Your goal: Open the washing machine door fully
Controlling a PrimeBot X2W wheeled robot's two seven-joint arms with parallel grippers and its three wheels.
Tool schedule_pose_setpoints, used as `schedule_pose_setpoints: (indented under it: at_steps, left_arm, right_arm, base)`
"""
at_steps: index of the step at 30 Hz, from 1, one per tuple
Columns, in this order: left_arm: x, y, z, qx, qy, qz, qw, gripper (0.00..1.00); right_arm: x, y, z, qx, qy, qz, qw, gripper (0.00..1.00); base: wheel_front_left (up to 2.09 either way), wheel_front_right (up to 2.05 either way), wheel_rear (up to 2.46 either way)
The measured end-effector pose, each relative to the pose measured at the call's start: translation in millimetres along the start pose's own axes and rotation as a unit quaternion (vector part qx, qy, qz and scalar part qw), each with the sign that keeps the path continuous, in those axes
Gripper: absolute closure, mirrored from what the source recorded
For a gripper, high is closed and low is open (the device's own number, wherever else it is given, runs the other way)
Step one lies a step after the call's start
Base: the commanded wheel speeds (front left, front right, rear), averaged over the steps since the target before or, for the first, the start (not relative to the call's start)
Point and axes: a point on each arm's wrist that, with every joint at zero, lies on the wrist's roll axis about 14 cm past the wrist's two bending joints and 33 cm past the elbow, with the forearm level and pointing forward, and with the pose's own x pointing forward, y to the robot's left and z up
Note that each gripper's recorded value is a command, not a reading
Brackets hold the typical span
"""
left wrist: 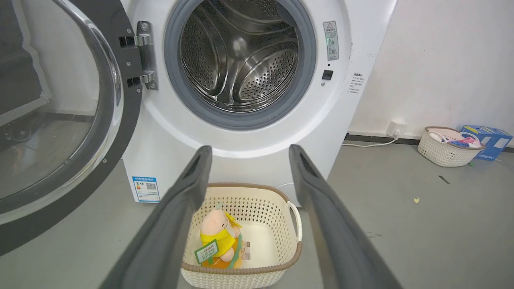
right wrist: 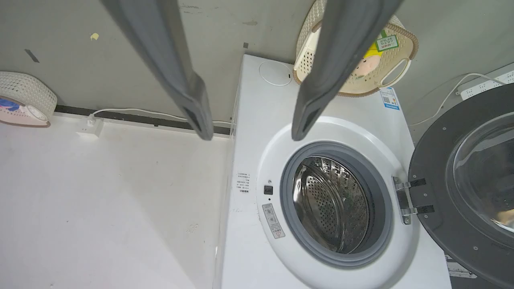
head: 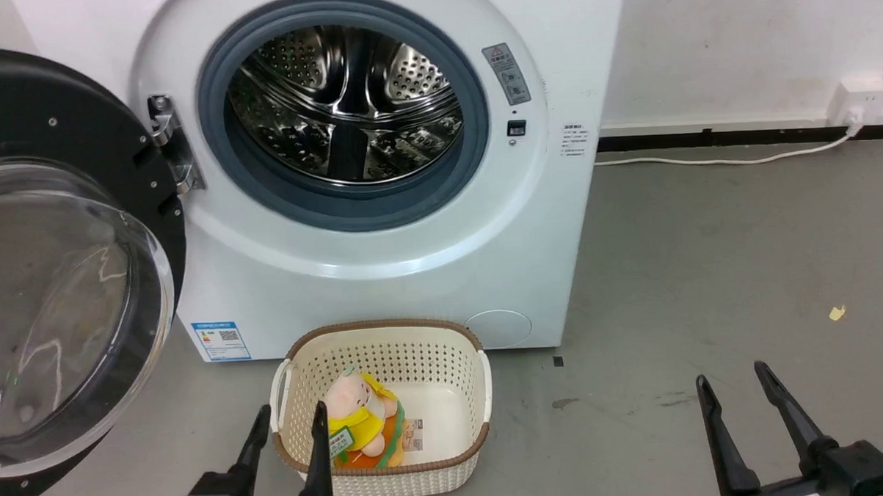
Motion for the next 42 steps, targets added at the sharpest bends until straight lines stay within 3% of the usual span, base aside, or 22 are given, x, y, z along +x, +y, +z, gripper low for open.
schedule_pose_setpoints:
  at_steps: [7,29,30,42]
  left_arm:
    - [-6,-12,-8,-0.001,0.013,-0.016,1.000,0.00]
    - [-9,-6,-16,0.003,0.026,-0.007,1.000,0.00]
    - [-10,-6,-16,0.003,0.026,-0.007,1.000,1.00]
    - [-9,-4,-17,0.005,0.032,-0.004,0.999,1.00]
  right_arm:
    - [-10,-4,-11,0.007,0.019,-0.008,1.000,0.00]
    - [-9,-3,-20,0.023,0.031,-0.009,0.999,0.00]
    - [-8,-3,-20,0.023,0.031,-0.009,0.999,1.00]
    - [-7,-2,-24,0.023,0.042,-0.007,0.999,1.00]
  base:
    - [0.00,0.00,0.00]
    - [0.00,0.00,0.00]
    - [0.00,0.00,0.00]
    - [0.00,0.00,0.00]
